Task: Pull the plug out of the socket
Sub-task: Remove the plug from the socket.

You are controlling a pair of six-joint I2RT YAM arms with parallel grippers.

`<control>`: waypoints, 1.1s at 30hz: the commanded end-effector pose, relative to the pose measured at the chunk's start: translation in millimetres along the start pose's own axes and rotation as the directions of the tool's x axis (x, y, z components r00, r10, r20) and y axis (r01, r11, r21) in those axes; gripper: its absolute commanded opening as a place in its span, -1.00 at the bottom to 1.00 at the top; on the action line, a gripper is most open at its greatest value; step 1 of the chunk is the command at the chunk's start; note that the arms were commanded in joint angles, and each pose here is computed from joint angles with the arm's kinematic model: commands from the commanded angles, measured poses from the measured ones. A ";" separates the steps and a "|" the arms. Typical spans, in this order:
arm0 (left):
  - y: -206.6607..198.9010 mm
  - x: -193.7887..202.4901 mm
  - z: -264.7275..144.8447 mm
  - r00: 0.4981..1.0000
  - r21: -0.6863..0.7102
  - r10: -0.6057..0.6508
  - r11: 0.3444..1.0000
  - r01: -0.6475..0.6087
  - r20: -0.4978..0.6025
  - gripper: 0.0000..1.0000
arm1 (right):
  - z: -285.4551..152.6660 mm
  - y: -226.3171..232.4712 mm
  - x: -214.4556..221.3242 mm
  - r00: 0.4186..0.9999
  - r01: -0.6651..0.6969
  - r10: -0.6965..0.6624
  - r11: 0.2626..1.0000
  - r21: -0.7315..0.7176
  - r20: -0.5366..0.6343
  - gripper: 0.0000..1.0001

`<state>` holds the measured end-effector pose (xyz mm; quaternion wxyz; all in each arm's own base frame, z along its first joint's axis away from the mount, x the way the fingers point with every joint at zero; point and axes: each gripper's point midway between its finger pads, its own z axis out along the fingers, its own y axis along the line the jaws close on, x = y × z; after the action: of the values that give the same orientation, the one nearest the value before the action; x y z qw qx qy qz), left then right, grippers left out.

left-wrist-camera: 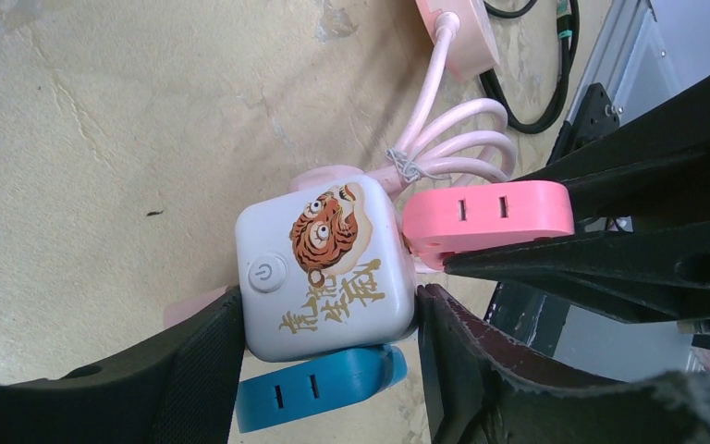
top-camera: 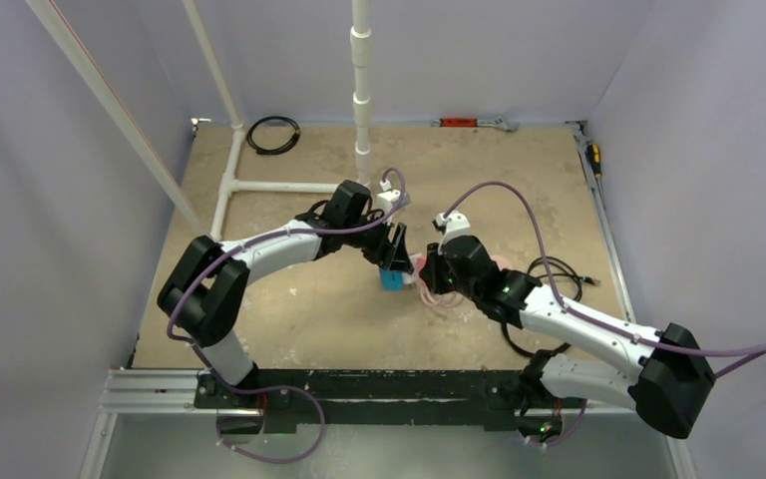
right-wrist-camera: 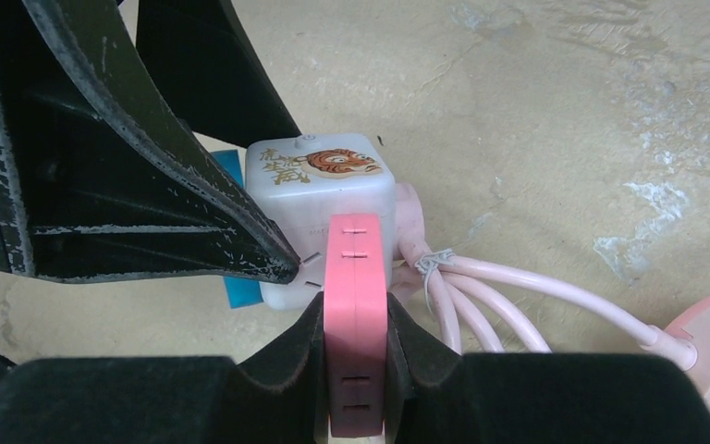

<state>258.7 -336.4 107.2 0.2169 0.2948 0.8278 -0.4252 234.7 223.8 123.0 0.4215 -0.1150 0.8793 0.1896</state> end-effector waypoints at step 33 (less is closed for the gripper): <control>24.2 2.0 5.3 0.999 -0.128 -0.014 0.992 0.007 -0.052 -1.00 | -4.6 11.7 -40.2 0.996 -0.049 0.049 0.999 -0.007 0.076 -1.00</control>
<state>268.7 -325.6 79.7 0.1986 0.2798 0.8667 -0.3621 239.2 225.3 136.3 0.4242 -0.1024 0.8793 0.1907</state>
